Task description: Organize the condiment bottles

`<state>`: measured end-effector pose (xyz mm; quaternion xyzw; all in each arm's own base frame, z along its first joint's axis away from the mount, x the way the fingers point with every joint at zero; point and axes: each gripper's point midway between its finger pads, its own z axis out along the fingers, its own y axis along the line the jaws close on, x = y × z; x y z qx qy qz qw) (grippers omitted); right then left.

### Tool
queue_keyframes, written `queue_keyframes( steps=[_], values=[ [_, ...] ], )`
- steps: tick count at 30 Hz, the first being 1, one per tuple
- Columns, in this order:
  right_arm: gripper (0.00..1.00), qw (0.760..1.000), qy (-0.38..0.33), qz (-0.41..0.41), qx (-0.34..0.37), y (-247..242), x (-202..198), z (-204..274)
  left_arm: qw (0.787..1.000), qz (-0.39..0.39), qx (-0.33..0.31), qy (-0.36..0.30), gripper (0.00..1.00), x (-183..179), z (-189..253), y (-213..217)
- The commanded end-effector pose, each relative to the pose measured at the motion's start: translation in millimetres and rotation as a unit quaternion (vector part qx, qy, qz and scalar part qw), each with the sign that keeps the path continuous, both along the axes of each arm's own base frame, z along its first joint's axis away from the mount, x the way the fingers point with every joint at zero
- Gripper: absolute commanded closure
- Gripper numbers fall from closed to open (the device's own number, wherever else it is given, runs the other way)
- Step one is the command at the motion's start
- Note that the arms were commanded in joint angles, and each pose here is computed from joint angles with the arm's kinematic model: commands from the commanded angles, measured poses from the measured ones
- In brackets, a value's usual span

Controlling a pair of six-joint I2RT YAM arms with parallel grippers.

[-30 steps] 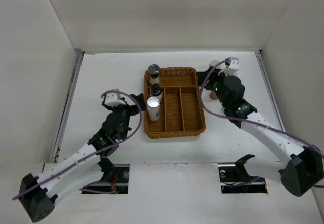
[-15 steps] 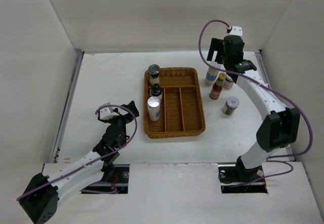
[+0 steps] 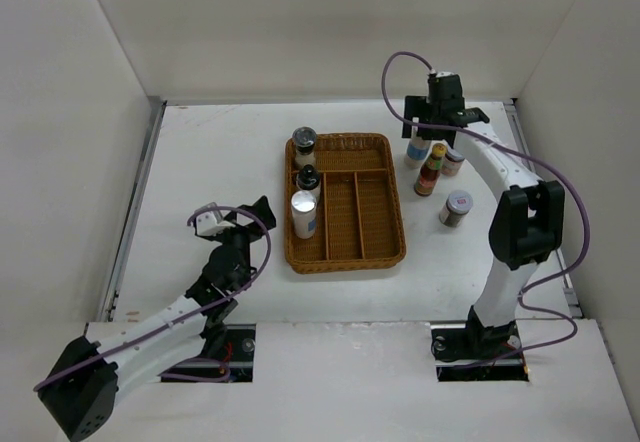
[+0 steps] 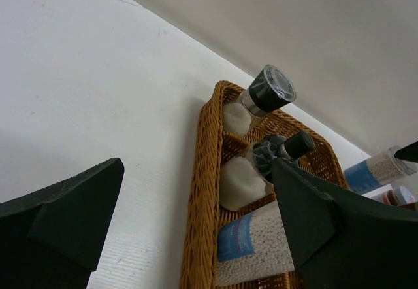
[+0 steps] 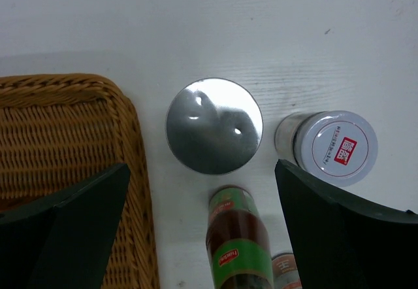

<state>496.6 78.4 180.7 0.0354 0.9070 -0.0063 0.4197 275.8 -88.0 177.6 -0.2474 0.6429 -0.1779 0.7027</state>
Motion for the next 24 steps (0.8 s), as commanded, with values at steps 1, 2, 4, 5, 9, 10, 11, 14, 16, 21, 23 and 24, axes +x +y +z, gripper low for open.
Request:
queue_keyframes(
  steps=[1, 2, 4, 5, 9, 10, 11, 14, 16, 21, 23, 24],
  values=[
    [0.00, 0.999, -0.031, 0.004, 0.009, -1, 18, 21, 1.000, 0.002, -0.019, -0.014, 0.00, 2, 5, 1],
    [0.00, 1.000, -0.030, 0.001, 0.008, -4, 21, 19, 1.000, 0.003, -0.020, -0.015, 0.00, 2, 5, 1],
    [0.00, 1.000, -0.026, -0.003, 0.008, -7, 23, 15, 1.000, 0.006, -0.021, -0.016, 0.00, 4, 6, 3],
    [0.00, 1.000, -0.025, -0.003, 0.007, -8, 24, 13, 1.000, 0.008, -0.020, -0.016, 0.00, 4, 5, 3],
    [0.09, 1.000, -0.024, -0.001, 0.004, -8, 28, 11, 1.000, 0.014, -0.019, -0.015, 0.00, 6, 4, 7],
    [0.12, 1.000, -0.024, 0.000, 0.003, -8, 30, 10, 1.000, 0.014, -0.018, -0.014, 0.00, 6, 3, 7],
    [0.14, 1.000, -0.023, 0.000, 0.003, -9, 31, 10, 1.000, 0.015, -0.017, -0.012, 0.00, 7, 3, 7],
    [0.30, 1.000, -0.025, 0.001, 0.003, -8, 36, 11, 1.000, 0.014, -0.016, -0.010, 0.00, 7, 1, 6],
    [0.40, 0.999, -0.044, -0.010, 0.009, -10, 42, 23, 1.000, 0.014, -0.018, -0.012, 0.00, 7, 1, 6],
    [0.45, 0.980, -0.179, -0.060, 0.064, -23, 68, 104, 1.000, 0.011, -0.015, -0.009, 0.00, 7, -2, 5],
    [0.45, 0.968, -0.231, -0.062, 0.080, -22, 67, 144, 1.000, 0.008, -0.021, -0.015, 0.00, 6, 2, 5],
    [0.45, 0.962, -0.252, -0.061, 0.081, -23, 65, 162, 1.000, 0.005, -0.022, -0.017, 0.00, 6, 3, 4]
  ],
)
